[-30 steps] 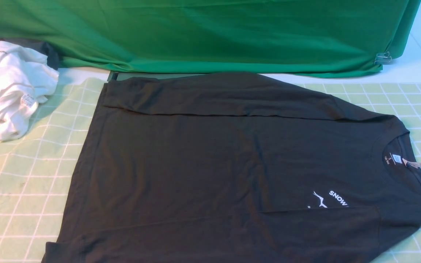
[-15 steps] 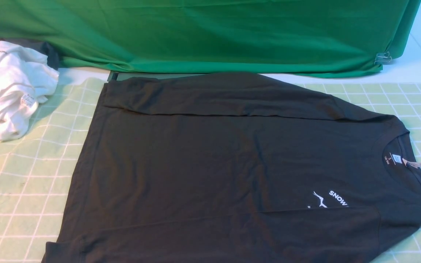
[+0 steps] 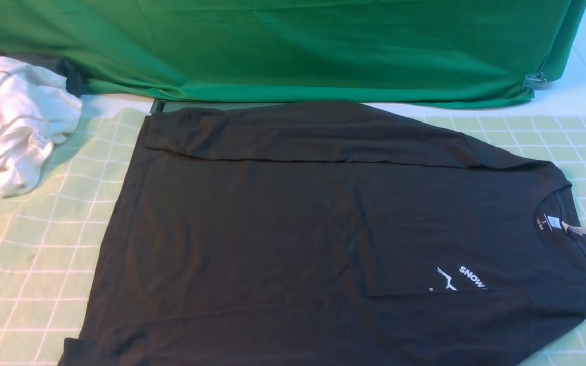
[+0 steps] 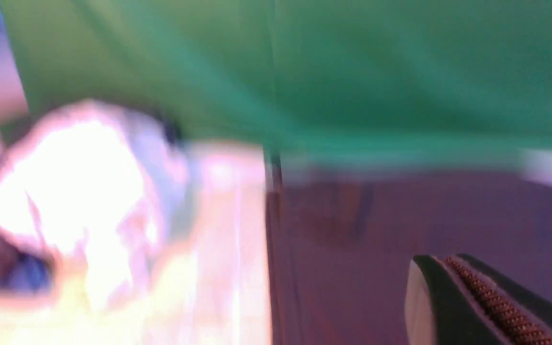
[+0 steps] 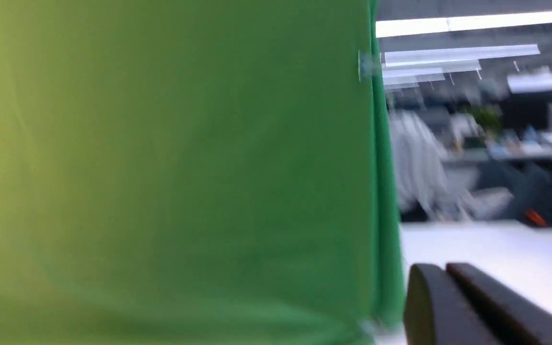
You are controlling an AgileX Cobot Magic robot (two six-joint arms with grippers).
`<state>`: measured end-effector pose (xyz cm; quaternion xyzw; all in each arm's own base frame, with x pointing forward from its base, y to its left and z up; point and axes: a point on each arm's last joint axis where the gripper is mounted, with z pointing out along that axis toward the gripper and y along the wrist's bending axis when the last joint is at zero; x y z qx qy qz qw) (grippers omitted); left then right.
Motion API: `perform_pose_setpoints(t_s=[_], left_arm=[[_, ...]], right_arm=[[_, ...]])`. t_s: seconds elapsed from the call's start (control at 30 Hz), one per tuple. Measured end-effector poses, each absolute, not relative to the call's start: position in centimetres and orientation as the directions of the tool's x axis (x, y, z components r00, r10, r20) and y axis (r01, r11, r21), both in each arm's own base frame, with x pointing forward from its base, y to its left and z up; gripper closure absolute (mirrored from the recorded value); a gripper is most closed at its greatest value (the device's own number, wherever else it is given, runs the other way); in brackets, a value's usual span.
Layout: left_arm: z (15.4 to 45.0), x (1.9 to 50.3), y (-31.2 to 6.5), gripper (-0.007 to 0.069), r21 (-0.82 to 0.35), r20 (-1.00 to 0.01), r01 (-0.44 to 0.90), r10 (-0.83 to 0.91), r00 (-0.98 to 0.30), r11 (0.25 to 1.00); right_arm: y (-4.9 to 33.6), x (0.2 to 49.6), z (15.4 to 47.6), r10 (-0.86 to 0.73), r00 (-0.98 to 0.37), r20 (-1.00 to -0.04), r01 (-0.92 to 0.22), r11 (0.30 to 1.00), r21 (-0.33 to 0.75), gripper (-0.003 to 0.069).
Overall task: Fold a long-sleeved shirt over a green coffee tablecloth.
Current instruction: 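Grasp the left edge of the dark T-shirt lying flat on the table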
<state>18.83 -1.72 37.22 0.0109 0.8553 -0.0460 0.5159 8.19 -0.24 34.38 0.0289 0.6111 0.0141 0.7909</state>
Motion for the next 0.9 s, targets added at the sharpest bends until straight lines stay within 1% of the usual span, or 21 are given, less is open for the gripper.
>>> perform_pose_setpoints(t_s=[0.03,0.07,0.1,0.2,0.23,0.27,0.3,0.33,0.4,0.43,0.5,0.57,0.67,0.7,0.73,0.77,0.87,0.9], left_arm=[[37.4,18.8,-1.8,0.0654,-0.080,-0.885,0.069,-0.039,-0.464,0.994],[36.0,20.3,-2.7,0.0654,-0.109,-0.811,0.124,-0.016,-0.585,0.986],[34.9,21.2,-3.3,0.0654,-0.124,-0.761,0.158,0.008,-0.648,0.980],[31.7,22.8,-4.3,0.0654,-0.152,-0.601,0.215,0.083,-0.795,0.965],[31.0,23.0,-4.4,0.0654,-0.157,-0.555,0.217,0.095,-0.826,0.963],[30.6,23.2,-4.5,0.0654,-0.160,-0.534,0.217,0.100,-0.839,0.963],[29.3,23.6,-4.7,0.0654,-0.173,-0.455,0.216,0.117,-0.883,0.961],[28.7,23.7,-4.9,0.0654,-0.179,-0.416,0.220,0.129,-0.900,0.959],[28.0,23.9,-5.2,0.0653,-0.172,-0.374,0.226,0.148,-0.916,0.959],[27.6,24.0,-5.5,0.0648,-0.153,-0.352,0.237,0.171,-0.920,0.959],[27.0,23.8,-5.9,0.0637,-0.132,-0.320,0.234,0.182,-0.930,0.963],[25.7,23.1,-6.2,0.0610,-0.101,-0.270,0.233,0.199,-0.942,0.967],[23.6,22.1,-6.0,0.0536,-0.079,-0.217,0.201,0.180,-0.959,0.976],[22.8,21.9,-5.9,0.0497,-0.074,-0.216,0.183,0.164,-0.963,0.980],[22.2,21.8,-5.5,0.0441,-0.074,-0.226,0.148,0.128,-0.966,0.986],[21.7,21.8,-5.3,0.0410,-0.076,-0.233,0.127,0.106,-0.967,0.989],[20.8,21.8,-4.2,0.0239,-0.087,-0.256,0.037,0.014,-0.966,0.996],[20.8,21.9,-3.8,0.0195,-0.089,-0.265,0.016,-0.008,-0.964,0.996]], right_arm=[[-0.2,8.4,34.5,0.052,0.240,-0.969,0.015,0.998,0.058,0.0618],[-0.3,10.7,34.6,0.026,0.125,-0.992,0.028,0.999,0.030,0.0631],[-0.4,12.1,34.8,0.019,0.070,-0.997,0.030,0.999,0.021,0.0634],[-0.1,16.2,33.6,-0.017,-0.200,-0.980,0.008,1.000,-0.019,0.0634],[0.2,17.2,32.9,-0.041,-0.295,-0.955,-0.019,0.999,-0.037,0.0634],[0.4,17.7,32.5,-0.048,-0.334,-0.941,-0.031,0.999,-0.040,0.0634],[1.4,19.4,31.6,-0.103,-0.430,-0.897,-0.092,0.993,-0.070,0.0636],[2.2,20.3,31.2,-0.153,-0.466,-0.871,-0.151,0.984,-0.092,0.0636],[3.7,21.5,30.4,-0.212,-0.494,-0.843,-0.225,0.968,-0.112,0.0636],[4.9,22.4,29.7,-0.270,-0.514,-0.814,-0.292,0.948,-0.130,0.0636],[6.6,22.9,28.9,-0.327,-0.522,-0.787,-0.365,0.920,-0.140,0.0636],[8.0,23.1,28.0,-0.379,-0.532,-0.757,-0.428,0.892,-0.146,0.0636],[9.7,22.9,27.3,-0.436,-0.524,-0.732,-0.499,0.853,-0.152,0.0635],[10.1,22.8,27.2,-0.447,-0.518,-0.729,-0.511,0.845,-0.156,0.0635],[10.3,22.7,27.2,-0.457,-0.510,-0.729,-0.525,0.836,-0.158,0.0635],[10.5,22.6,27.2,-0.461,-0.506,-0.729,-0.530,0.833,-0.158,0.0635],[10.7,22.6,27.2,-0.466,-0.498,-0.731,-0.538,0.827,-0.160,0.0635],[10.7,22.6,27.2,-0.466,-0.498,-0.731,-0.538,0.827,-0.160,0.0635]])
